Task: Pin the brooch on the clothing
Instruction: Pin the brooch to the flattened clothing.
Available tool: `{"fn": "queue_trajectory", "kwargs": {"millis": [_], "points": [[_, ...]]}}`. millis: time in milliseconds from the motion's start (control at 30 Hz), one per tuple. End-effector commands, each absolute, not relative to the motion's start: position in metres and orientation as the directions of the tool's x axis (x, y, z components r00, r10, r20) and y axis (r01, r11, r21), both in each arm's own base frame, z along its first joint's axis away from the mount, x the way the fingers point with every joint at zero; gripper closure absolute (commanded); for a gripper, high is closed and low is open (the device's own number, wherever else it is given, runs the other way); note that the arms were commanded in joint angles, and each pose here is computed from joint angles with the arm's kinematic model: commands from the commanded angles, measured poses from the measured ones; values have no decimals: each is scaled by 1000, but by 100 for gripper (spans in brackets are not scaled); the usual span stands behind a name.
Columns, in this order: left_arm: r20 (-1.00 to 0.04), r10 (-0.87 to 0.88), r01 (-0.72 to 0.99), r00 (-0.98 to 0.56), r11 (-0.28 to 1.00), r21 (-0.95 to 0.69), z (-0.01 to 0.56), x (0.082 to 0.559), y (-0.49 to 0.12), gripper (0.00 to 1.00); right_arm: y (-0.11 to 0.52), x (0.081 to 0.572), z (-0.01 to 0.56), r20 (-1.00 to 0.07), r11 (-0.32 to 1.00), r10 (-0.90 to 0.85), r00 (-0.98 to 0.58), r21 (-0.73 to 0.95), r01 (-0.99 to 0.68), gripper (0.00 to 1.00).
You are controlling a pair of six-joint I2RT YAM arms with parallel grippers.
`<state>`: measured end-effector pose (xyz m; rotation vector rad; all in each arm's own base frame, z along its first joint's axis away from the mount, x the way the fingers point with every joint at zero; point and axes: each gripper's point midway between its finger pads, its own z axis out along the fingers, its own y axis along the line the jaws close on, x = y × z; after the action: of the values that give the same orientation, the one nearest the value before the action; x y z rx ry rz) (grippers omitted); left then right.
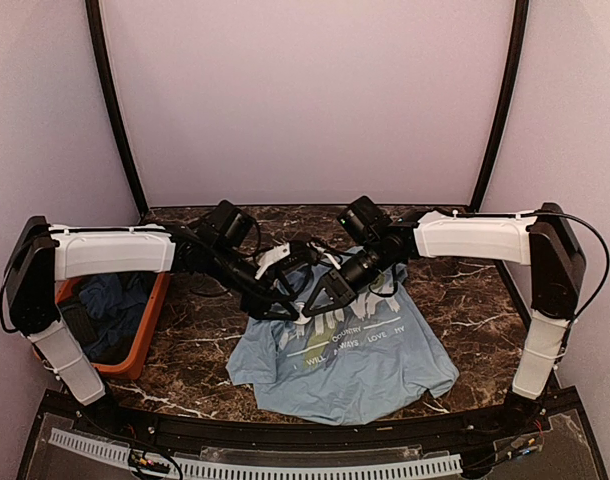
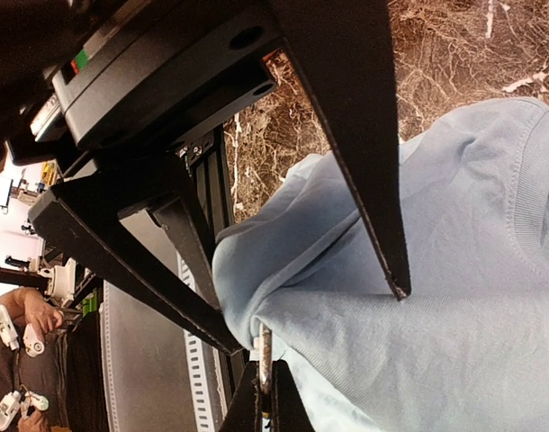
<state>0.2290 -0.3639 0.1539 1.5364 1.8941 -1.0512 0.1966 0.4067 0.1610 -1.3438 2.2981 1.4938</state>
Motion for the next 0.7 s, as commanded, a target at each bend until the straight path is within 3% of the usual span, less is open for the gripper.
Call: {"fn": "queue_trajectory", "kwargs": {"millis": [0,667], "points": [[-770,583,961,-261,83,-263,155,234,-365,41,412,197,183,-551,87,-595,-585,680,-728,100],[-730,618,956,-291,169,-239,140,249,-363,42,415,198,175,-537,123,-613,-580,660,-741,100]]}}
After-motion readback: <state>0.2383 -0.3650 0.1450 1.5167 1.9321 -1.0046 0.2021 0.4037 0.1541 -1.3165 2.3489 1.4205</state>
